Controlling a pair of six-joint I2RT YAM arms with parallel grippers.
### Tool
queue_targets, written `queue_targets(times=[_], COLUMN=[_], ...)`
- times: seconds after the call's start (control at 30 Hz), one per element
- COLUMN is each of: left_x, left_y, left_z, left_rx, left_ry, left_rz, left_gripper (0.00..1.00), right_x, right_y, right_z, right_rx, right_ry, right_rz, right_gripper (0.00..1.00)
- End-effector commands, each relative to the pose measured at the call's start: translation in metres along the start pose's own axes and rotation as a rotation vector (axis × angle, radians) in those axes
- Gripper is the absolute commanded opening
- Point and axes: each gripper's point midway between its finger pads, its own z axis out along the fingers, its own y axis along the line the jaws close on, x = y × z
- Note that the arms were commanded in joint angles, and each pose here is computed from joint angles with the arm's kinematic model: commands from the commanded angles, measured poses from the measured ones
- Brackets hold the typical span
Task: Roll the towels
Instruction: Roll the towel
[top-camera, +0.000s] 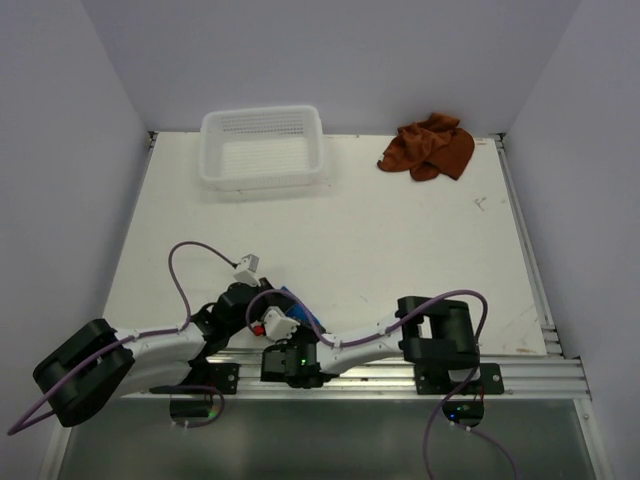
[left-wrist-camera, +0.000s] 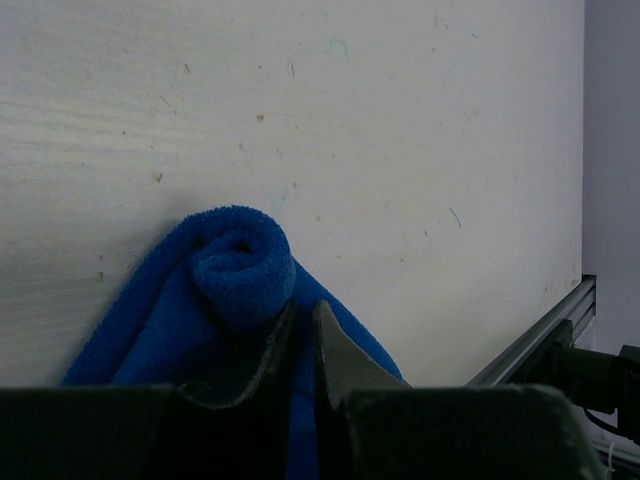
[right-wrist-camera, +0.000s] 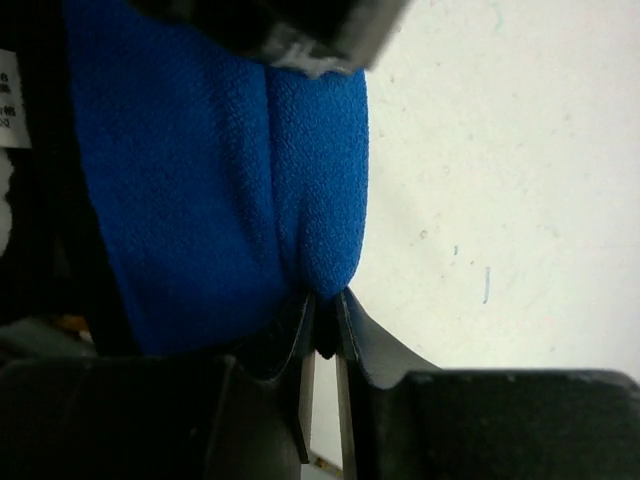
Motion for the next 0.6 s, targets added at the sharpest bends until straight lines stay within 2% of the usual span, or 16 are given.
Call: queue_targets(times=[0.0,0.17,0.27,0.57], left_x=[0.014,0.012,0.019,0.022], left_y=[0.040,0.040,0.052,0.056], left_z=[-0.006,-0.005,-0.008,-0.011], left_rx=[-0.111,-0.115,-0.139,-0.140], left_ry=[0.000,-0.011,0.003,0.010], left_rz=[0.000,0.001,0.008,0.011], left_gripper=[0.15,0.13,0.13,0.11], right_x=[-0.012,-0.025,-0.034,-0.039], right_y=[0.015,0.006,-0.002,-0.020], right_z=[-0.017,-0.030,-0.039,-0.044], right_rx=[-0.213,-0.318,-0.380,-0.650], right_ry=[0.013,0.001,-0.013,-0.001], right_rz=[0.177,0.265,0.326,0.645], right_gripper=[0.16,0.32,0.38,0.40])
